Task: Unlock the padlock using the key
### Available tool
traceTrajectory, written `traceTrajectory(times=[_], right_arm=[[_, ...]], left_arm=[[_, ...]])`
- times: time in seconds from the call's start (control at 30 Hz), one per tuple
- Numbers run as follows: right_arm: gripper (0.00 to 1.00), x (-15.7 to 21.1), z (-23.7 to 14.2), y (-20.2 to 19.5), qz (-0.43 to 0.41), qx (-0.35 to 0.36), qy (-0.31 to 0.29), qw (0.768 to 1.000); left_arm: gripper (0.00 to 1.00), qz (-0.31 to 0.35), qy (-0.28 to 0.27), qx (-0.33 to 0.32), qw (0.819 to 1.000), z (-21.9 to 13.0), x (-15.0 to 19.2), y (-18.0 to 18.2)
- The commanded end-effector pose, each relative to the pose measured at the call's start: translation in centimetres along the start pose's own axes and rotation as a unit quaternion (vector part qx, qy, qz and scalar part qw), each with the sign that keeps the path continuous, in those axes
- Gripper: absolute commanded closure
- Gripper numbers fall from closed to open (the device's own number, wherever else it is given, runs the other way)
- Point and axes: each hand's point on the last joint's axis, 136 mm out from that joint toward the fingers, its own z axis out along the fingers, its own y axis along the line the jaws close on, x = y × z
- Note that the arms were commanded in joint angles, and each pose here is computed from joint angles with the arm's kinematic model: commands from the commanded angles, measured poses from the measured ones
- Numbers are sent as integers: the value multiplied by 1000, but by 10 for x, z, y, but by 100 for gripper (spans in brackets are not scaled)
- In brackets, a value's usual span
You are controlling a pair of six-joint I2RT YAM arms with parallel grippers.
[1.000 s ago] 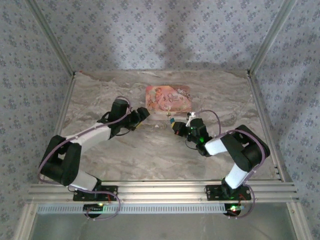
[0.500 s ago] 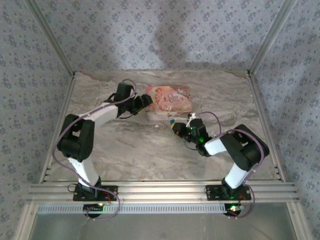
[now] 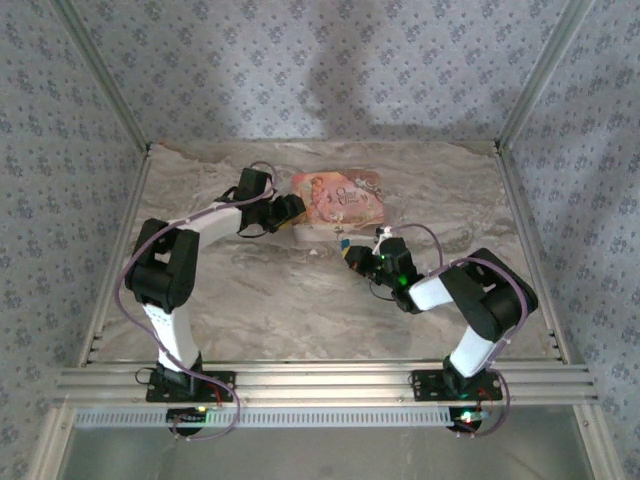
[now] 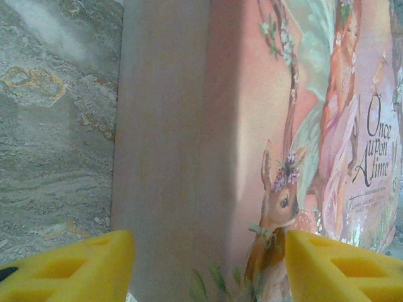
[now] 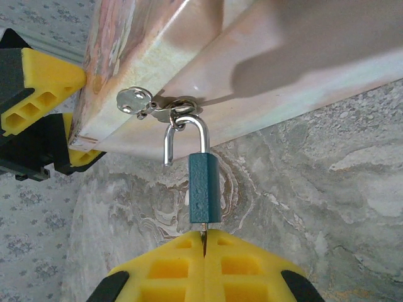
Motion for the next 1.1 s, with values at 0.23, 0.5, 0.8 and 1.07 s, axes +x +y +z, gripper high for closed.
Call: traceTrajectory(times=[0.23,0.5,0.8,1.07], right_arm=[[68,6,-18,-27,-31,62,12,998],[49,-15,-25,1,-133,8,15,991],[35,-48,-15,21,-200,-58,12,978],[34,-65,-2,26,-229,-104,0,968]], left_arm=[[43,-8,14,-44,999,-1,18,30],[46,-16,22,-46,999,-6,39,39],[46,-20,29,-53,998,-12,63,47],[46,-17,28,-51,998,-22,79,41]])
